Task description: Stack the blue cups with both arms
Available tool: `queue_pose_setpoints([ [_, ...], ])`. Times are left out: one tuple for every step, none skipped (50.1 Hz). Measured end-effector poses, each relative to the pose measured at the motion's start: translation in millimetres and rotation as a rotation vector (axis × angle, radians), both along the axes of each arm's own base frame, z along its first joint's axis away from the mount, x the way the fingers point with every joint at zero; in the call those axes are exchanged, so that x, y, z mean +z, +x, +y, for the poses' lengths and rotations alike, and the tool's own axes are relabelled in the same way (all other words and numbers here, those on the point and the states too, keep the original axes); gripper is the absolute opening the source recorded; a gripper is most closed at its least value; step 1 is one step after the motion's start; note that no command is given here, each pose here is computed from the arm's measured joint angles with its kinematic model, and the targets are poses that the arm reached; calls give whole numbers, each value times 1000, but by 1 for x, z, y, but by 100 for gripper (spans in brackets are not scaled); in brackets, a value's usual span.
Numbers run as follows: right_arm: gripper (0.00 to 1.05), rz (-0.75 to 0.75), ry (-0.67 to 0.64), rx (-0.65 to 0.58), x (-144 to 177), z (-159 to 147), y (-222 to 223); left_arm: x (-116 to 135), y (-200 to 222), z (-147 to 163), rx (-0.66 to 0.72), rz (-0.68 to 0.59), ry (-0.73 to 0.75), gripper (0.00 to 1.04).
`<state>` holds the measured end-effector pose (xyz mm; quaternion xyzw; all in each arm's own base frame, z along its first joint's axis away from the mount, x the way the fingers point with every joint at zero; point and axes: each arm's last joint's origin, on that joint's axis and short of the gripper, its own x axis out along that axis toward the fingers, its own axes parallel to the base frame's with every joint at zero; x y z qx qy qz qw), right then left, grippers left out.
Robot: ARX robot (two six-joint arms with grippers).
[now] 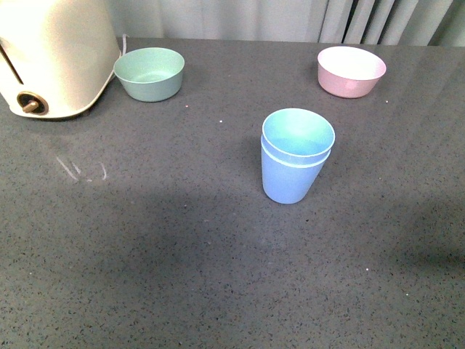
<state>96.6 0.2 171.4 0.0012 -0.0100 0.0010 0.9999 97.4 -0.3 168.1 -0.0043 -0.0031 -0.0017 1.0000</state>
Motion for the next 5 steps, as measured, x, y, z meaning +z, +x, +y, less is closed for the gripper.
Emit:
queue_pose_setpoints([
  [96,0,0,0,0,0,0,0,0,0,0,0,0,96],
  [96,0,0,0,0,0,0,0,0,0,0,0,0,96],
  [96,0,0,0,0,0,0,0,0,0,0,0,0,96],
  [96,0,0,0,0,0,0,0,0,0,0,0,0,96],
  [96,0,0,0,0,0,0,0,0,0,0,0,0,96],
])
